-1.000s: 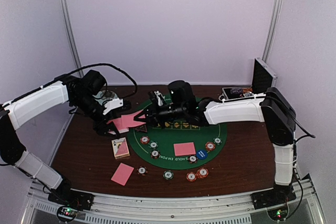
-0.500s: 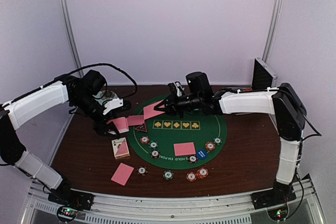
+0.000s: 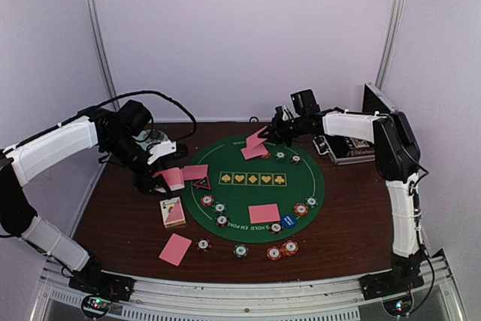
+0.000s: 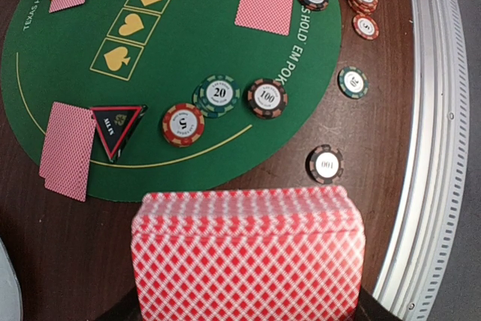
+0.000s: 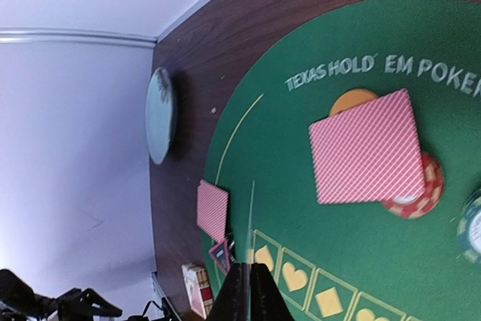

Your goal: Distribute texas hold em gaming equipment

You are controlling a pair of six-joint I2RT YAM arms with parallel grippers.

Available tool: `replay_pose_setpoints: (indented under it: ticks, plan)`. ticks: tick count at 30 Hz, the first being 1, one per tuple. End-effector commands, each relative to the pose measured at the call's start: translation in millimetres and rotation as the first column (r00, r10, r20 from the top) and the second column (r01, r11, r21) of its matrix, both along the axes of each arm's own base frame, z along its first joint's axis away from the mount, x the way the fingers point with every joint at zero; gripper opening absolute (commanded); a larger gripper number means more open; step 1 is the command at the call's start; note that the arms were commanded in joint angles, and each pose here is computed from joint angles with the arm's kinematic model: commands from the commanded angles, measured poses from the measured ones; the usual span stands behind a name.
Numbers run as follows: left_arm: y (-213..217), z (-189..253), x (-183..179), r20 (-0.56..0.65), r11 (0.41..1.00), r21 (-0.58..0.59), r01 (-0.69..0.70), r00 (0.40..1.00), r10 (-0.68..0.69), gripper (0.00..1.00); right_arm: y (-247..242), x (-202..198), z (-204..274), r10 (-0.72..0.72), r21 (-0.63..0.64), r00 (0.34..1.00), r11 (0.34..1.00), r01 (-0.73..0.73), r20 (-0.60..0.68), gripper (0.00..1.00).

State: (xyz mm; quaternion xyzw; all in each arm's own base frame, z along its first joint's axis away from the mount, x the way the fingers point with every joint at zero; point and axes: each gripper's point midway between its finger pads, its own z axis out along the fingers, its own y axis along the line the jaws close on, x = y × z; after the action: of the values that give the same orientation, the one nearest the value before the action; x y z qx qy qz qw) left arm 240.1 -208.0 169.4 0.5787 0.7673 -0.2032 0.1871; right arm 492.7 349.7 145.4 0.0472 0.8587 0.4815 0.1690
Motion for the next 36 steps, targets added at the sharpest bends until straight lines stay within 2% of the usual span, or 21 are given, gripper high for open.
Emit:
replay_pose_setpoints:
  ticks: [1,8,15,20,26,30,36]
  plan:
    - [-6.1,14.3,3.4,0.050,0.999,-0.044,0.011,0.999,-0.009,0.00,-17.9,22.7,-22.5,-0.029,-0.121,1.000,0.992,0.028,-0.009,0.08]
    - [-4.7,12.1,1.4,0.049,0.999,-0.040,0.015,0.999,-0.013,0.00,-19.0,52.1,-37.4,-0.056,-0.178,0.998,0.982,0.057,0.008,0.11]
    - [-5.4,12.1,1.0,0.044,0.999,-0.044,0.016,0.999,-0.014,0.00,-23.8,59.0,-56.7,-0.069,-0.239,0.998,0.969,0.067,0.002,0.17]
    - [-5.4,13.9,0.9,0.049,0.999,-0.046,0.015,0.999,-0.013,0.00,-30.3,58.2,-52.7,-0.059,-0.293,0.998,0.954,0.063,0.021,0.28]
    - [-4.5,13.2,-1.5,0.042,0.999,-0.044,0.015,0.999,-0.013,0.00,-41.2,55.0,-23.1,-0.055,-0.331,0.996,0.940,0.076,0.073,0.30]
    - [-3.9,12.8,-1.7,0.042,0.999,-0.042,0.015,0.999,-0.014,0.00,-39.7,43.4,10.2,-0.051,-0.283,0.992,0.956,0.083,0.119,0.35]
    - [-6.5,15.4,1.1,0.042,0.999,-0.051,0.012,0.999,-0.010,0.00,-6.2,-16.7,45.6,0.012,-0.143,0.987,0.990,0.011,0.163,0.57]
